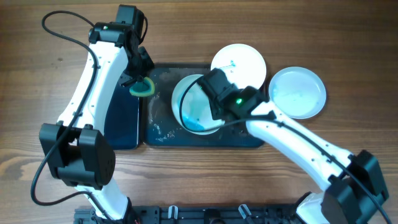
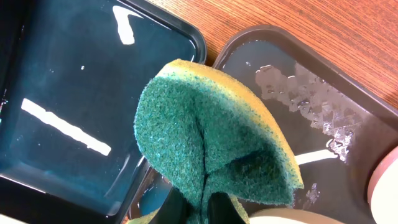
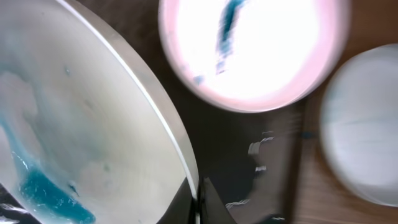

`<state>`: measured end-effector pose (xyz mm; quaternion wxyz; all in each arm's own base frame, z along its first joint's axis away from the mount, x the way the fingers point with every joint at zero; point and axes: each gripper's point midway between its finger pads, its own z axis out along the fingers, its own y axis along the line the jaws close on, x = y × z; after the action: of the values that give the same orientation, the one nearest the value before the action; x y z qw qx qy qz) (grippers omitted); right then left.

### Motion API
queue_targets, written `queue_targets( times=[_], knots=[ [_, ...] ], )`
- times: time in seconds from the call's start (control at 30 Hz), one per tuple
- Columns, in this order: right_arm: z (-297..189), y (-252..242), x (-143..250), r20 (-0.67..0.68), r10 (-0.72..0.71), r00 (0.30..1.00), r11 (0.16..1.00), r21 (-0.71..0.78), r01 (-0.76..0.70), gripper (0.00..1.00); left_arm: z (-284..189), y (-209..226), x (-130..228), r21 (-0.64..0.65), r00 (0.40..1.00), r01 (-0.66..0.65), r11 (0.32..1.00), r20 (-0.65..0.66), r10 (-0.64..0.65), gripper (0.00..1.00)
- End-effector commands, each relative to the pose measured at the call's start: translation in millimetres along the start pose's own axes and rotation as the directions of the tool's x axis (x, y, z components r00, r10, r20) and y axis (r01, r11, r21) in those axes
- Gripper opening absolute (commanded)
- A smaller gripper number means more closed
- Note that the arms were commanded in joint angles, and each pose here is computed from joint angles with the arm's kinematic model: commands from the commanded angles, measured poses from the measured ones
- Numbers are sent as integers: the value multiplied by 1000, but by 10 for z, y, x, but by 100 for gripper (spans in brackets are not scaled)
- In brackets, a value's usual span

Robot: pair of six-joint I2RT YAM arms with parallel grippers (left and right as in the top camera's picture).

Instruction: Clean dirty plates on tray and stack at the side

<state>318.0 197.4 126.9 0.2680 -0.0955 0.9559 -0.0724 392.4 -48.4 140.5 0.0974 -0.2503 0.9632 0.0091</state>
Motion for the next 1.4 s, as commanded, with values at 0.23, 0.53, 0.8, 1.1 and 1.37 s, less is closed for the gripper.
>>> queue_targets(
  times=[0.23,0.53,0.8,1.1,1.37],
  knots=[
    [-633,-270,-365,321,-182,929,909,415,35,4,-31,-35,-12,17,1000,-13,1000,6,13,4],
    [-1289,-199,-496,501,-351,791,786,617,-42,4,-31,-36,-13,17,1000,-13,1000,7,13,4],
    [-1300,-23,-452,510,-355,783,818,576,-5,5,-31,-36,-13,17,1000,-13,1000,7,13,4],
    [-303,395,47,60,223,973,973,-75,-218,5,-31,-35,-12,17,1000,-12,1000,6,12,4],
    [118,772,270,-302,330,894,873,-263,-411,4,-31,-36,-11,17,1000,-13,1000,6,13,4]
  ],
)
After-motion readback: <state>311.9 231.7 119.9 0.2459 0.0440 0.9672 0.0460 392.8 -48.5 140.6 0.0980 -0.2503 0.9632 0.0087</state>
